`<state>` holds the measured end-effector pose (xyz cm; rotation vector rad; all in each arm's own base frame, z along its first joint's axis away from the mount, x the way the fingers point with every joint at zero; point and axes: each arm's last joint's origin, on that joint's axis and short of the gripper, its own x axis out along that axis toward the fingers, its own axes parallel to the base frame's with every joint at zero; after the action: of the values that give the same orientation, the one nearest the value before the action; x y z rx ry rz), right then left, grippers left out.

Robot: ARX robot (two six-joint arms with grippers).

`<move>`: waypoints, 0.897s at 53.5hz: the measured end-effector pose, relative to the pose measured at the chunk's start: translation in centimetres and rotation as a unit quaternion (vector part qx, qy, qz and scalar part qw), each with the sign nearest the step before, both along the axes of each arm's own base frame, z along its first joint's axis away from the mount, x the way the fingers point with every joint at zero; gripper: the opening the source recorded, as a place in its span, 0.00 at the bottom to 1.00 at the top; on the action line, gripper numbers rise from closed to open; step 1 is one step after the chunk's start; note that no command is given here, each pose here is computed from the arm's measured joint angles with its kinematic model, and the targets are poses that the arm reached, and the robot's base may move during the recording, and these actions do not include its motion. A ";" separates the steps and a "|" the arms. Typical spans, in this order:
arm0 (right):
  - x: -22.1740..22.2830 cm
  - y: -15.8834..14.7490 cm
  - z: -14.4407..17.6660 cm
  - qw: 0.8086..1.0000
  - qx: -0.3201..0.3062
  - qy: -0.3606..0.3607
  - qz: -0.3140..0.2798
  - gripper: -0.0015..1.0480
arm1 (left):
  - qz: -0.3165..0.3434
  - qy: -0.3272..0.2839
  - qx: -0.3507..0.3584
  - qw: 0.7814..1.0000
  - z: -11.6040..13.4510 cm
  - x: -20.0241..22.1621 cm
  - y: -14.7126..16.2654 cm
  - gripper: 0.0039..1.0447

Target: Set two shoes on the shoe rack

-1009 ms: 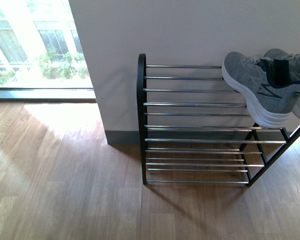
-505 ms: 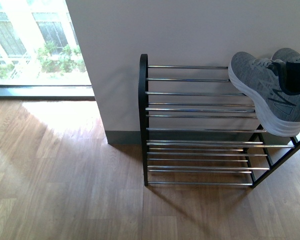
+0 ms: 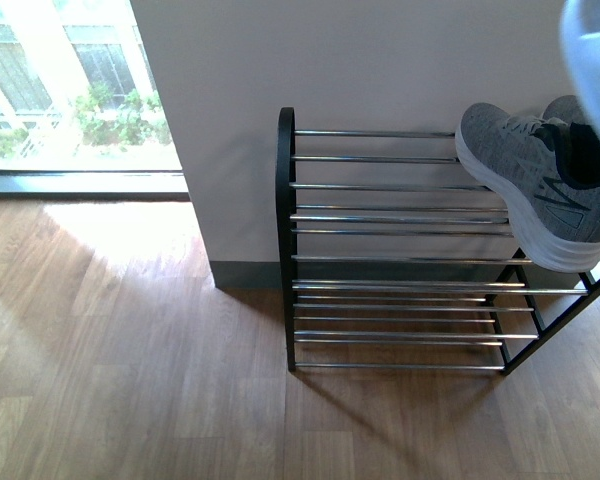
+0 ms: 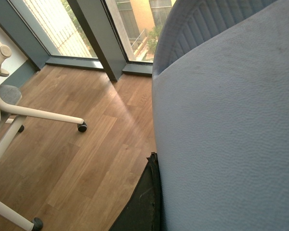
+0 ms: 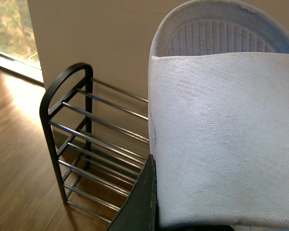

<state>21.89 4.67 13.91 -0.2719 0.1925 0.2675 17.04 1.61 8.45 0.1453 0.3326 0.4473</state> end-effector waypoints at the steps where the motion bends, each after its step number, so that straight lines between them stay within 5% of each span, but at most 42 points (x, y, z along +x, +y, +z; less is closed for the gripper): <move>1: 0.5 0.3 -0.3 1.000 0.000 0.009 0.001 0.02 | 0.000 0.000 0.000 1.000 0.0 0.0 0.0 0.02; 21: 8.1 6.2 -3.5 0.996 -0.013 0.086 0.026 0.02 | 0.000 0.000 0.000 1.000 0.0 0.0 0.0 0.02; 48: 18.2 11.8 -8.2 0.980 0.045 0.194 -0.028 0.02 | 0.000 0.000 0.000 1.000 0.0 0.0 0.0 0.02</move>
<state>40.07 16.44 5.76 -0.1222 0.5709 0.2717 17.04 1.61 8.45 0.1453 0.3326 0.4480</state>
